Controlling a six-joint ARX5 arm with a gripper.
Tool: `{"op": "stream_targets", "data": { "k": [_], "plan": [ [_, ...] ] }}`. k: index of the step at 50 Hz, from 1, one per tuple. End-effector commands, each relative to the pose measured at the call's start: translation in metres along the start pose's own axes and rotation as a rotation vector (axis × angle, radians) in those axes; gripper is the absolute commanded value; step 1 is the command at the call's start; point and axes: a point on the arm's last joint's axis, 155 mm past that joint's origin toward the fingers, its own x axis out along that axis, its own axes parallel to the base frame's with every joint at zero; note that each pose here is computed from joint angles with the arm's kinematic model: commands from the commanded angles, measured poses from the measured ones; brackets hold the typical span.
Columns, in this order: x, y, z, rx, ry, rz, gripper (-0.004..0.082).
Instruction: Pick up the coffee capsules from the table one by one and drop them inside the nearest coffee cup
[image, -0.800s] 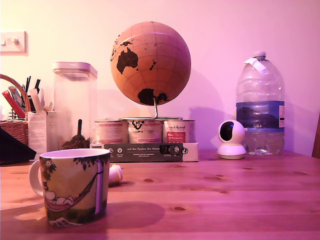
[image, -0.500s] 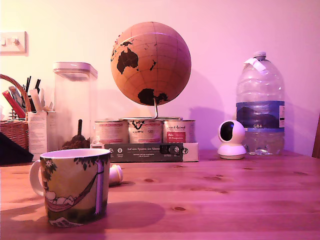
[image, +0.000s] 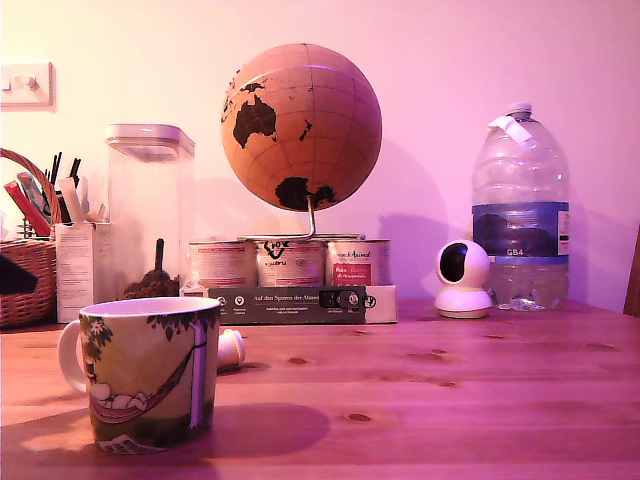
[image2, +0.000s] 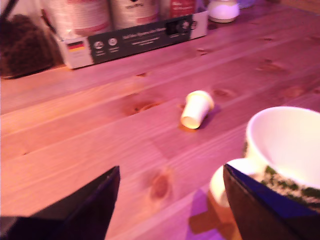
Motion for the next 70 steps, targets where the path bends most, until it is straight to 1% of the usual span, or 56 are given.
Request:
{"op": "stream_targets", "data": {
  "k": [1, 4, 6, 11, 13, 18, 20, 25, 26, 27, 29, 30, 32, 41, 50, 62, 70],
  "plan": [
    [0.000, 0.000, 0.001, 0.013, -0.004, -0.009, 0.0591],
    [0.000, -0.002, 0.002, 0.017, -0.007, -0.019, 0.0591],
    [-0.001, -0.001, 0.002, 0.030, -0.008, -0.019, 0.0591],
    [-0.001, 0.001, 0.003, 0.042, -0.010, -0.013, 0.0591],
    [-0.001, 0.001, 0.003, 0.055, -0.011, -0.018, 0.0591],
    [0.001, 0.003, 0.006, 0.054, -0.010, -0.024, 0.0591],
    [0.002, 0.003, 0.008, 0.065, -0.010, -0.035, 0.0591],
    [0.008, 0.004, 0.012, 0.065, -0.003, -0.053, 0.0591],
    [0.009, 0.004, 0.013, 0.062, -0.001, -0.061, 0.0591],
    [0.010, 0.004, 0.013, 0.070, 0.001, -0.065, 0.0591],
    [0.013, 0.004, 0.013, 0.064, 0.007, -0.078, 0.0591],
    [0.014, 0.004, 0.014, 0.078, 0.007, -0.082, 0.0591],
    [0.017, 0.006, 0.014, 0.078, 0.012, -0.088, 0.0591],
    [0.031, 0.002, 0.019, 0.085, 0.006, -0.164, 0.0591],
    [0.045, 0.004, 0.026, 0.094, 0.000, -0.216, 0.0591],
    [0.064, 0.006, 0.033, 0.091, -0.002, -0.293, 0.0591],
    [0.076, 0.008, 0.036, 0.074, 0.004, -0.339, 0.0591]
  ]
}}
